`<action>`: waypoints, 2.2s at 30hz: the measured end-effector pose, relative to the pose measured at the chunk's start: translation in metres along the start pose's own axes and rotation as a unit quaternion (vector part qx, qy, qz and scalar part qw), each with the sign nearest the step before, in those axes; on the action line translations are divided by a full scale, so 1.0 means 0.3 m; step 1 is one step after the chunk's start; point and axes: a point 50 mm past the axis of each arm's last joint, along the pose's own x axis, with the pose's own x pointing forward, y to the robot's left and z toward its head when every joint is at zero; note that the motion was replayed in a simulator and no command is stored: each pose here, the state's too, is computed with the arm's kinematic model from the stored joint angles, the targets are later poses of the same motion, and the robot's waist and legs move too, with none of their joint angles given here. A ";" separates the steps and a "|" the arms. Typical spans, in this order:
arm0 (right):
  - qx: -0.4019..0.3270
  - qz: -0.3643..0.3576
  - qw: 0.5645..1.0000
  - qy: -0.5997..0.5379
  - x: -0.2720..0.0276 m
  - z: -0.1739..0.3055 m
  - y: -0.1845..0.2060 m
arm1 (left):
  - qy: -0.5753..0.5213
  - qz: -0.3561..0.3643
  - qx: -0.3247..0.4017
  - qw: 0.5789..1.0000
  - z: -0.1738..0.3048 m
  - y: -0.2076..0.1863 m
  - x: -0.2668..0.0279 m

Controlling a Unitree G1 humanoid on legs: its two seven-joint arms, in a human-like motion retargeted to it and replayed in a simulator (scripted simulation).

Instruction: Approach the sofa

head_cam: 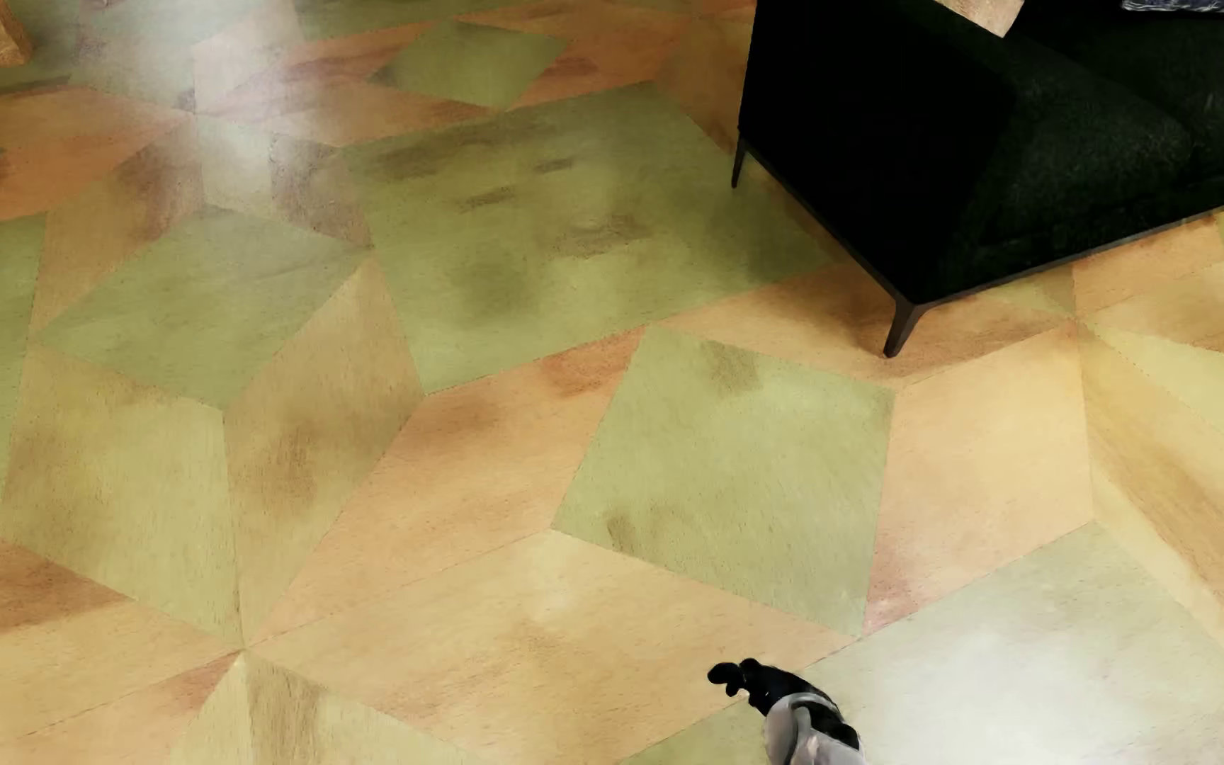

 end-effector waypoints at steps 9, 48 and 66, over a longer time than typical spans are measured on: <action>0.045 0.079 0.994 0.061 -0.059 -0.100 0.204 | -0.094 0.019 0.037 0.995 0.174 0.018 -0.005; 0.040 0.073 0.970 0.227 -0.102 -0.424 0.145 | -0.075 0.126 -0.074 0.986 0.045 0.171 -0.015; 0.082 -0.123 0.988 0.038 -0.002 -0.103 -0.172 | -0.014 0.016 0.046 0.999 -0.065 0.052 -0.027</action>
